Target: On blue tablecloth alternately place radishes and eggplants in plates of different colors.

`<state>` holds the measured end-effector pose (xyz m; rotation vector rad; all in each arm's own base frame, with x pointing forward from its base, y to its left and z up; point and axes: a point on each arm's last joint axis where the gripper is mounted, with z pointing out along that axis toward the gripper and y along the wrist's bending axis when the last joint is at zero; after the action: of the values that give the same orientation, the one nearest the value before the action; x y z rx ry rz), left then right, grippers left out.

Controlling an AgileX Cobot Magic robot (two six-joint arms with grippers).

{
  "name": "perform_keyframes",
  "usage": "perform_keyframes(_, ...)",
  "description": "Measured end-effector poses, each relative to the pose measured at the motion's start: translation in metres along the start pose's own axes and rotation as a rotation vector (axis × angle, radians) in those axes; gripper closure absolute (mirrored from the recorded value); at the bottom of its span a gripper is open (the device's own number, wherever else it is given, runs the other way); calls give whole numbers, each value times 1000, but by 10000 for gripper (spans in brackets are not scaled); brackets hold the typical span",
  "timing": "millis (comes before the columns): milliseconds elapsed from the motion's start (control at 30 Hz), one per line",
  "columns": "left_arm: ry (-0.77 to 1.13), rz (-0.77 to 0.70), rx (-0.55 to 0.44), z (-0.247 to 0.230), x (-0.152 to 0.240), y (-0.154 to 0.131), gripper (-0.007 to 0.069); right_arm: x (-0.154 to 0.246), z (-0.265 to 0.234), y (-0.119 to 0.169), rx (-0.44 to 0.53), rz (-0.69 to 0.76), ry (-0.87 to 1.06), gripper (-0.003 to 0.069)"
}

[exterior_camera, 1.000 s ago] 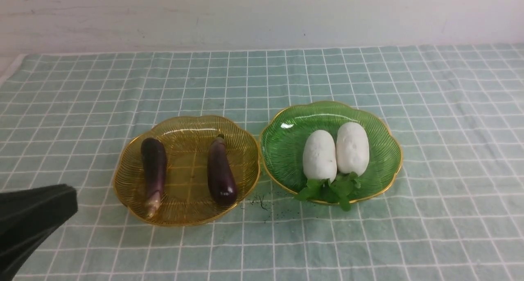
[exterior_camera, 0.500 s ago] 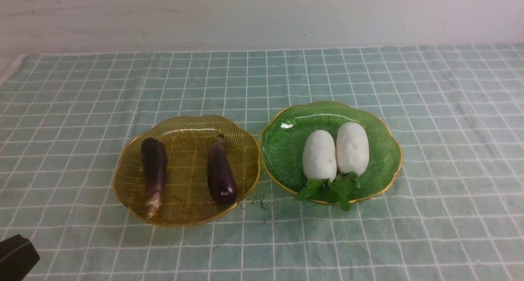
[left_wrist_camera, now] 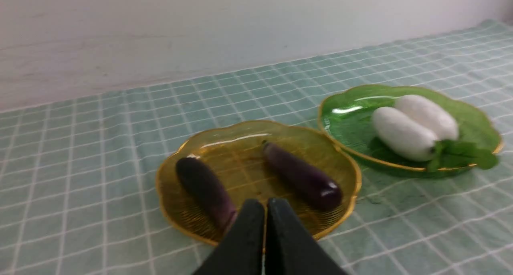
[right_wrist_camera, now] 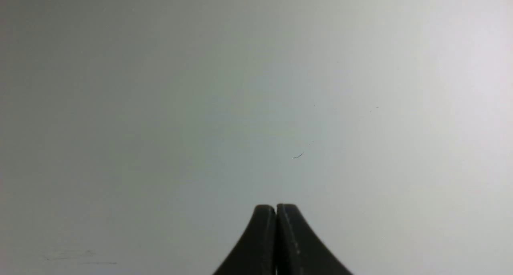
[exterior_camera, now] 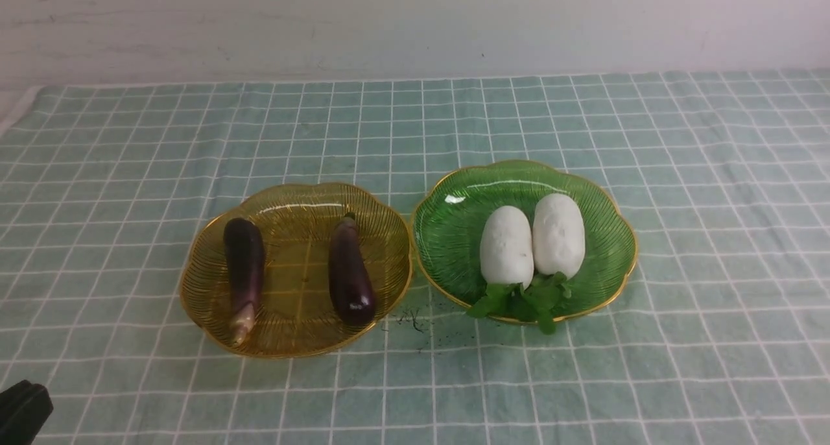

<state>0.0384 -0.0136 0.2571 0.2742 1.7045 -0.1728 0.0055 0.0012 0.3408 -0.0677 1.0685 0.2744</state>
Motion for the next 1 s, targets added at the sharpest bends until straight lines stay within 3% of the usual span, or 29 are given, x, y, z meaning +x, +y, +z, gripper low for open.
perform_keyframes(167, 63, -6, -143, 17, 51, 6, 633, 0, 0, 0, 0, 0, 0, 671)
perform_keyframes(333, 155, -13, -155, 24, 82, 7, 633, 0, 0, 0, 0, 0, 1, 671)
perform_keyframes(1000, 164, -14, -155, 24, 84, 6, 633, 0, 0, 0, 0, 0, 1, 671)
